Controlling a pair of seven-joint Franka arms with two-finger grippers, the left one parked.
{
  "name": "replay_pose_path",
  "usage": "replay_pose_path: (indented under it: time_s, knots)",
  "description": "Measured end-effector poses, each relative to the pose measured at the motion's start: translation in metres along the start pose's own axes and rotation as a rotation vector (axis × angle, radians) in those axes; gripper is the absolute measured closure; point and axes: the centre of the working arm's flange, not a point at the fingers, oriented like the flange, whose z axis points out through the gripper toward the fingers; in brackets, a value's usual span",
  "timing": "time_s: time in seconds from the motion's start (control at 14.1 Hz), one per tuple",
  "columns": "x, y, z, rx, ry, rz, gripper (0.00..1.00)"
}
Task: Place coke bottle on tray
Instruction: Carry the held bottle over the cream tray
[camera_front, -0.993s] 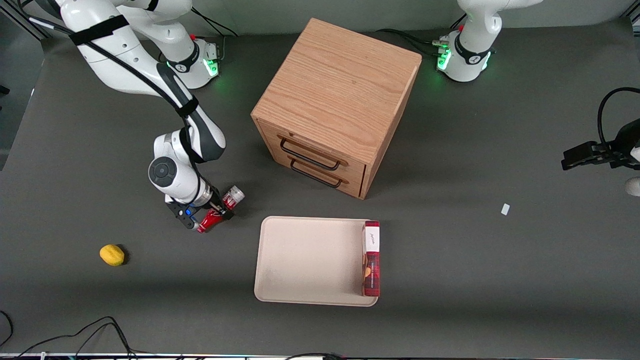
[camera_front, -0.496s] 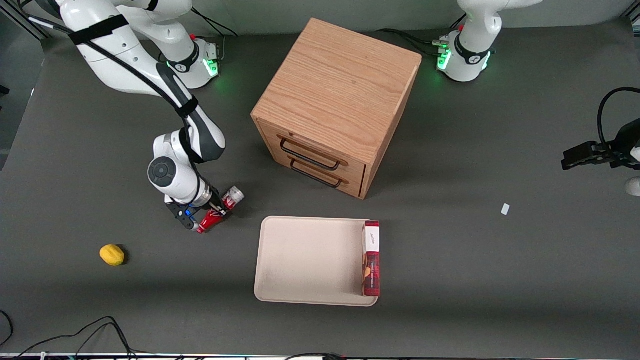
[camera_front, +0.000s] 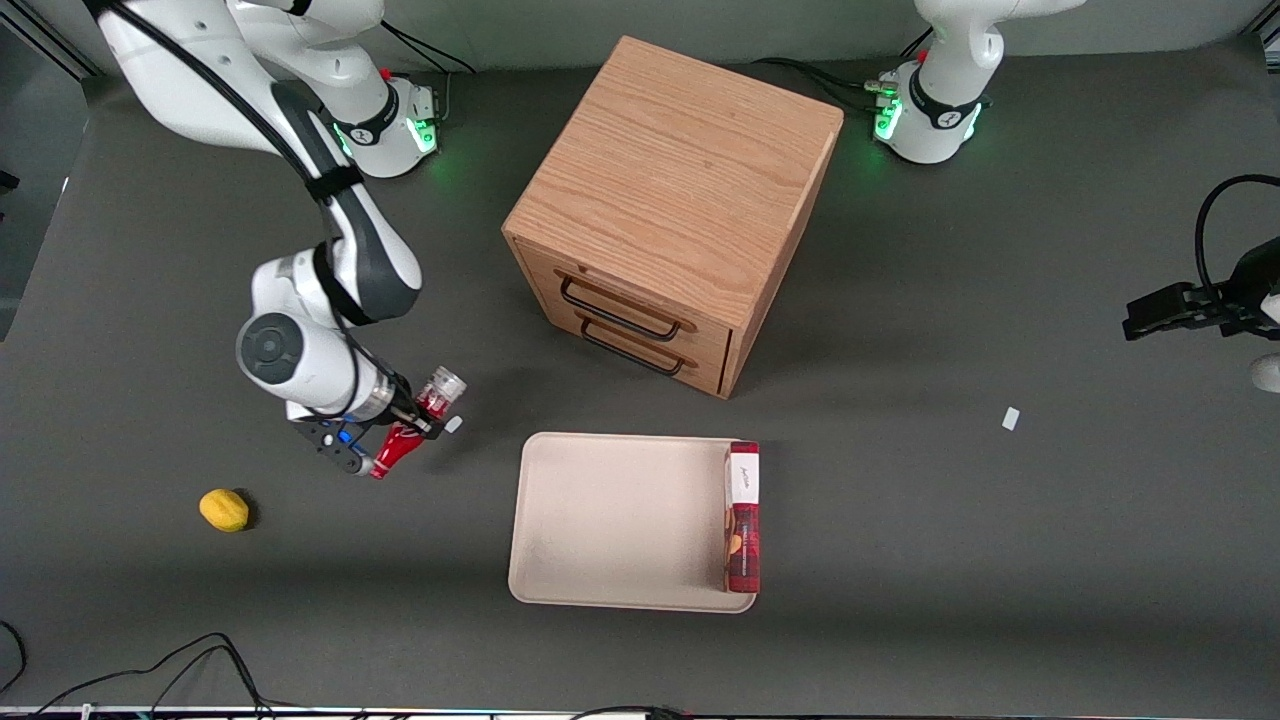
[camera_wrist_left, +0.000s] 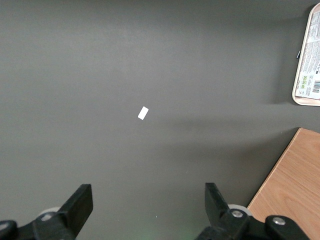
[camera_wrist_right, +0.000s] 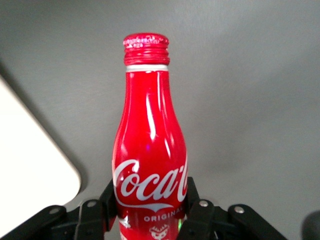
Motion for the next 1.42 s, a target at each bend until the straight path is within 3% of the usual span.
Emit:
replay_pose_path:
  time_s: [0.21,0.64,0.78,0.92,1.06,1.21,1.42]
  knots:
    - [0.007,-0.012,-0.081,-0.028,0.001,-0.099,0.45]
    - [-0.008,-0.046,-0.167,-0.08,0.106,-0.4,0.45]
    - [-0.022,-0.079,-0.175,-0.056,0.124,-0.492,0.45]
    - [-0.033,-0.111,-0.163,-0.031,0.128,-0.564,0.45]
    - [-0.04,-0.143,-0.134,-0.007,0.156,-0.61,0.45]
    - [-0.037,-0.166,-0.094,0.006,0.191,-0.65,0.45]
    - [-0.024,-0.185,-0.031,0.037,0.209,-0.702,0.45]
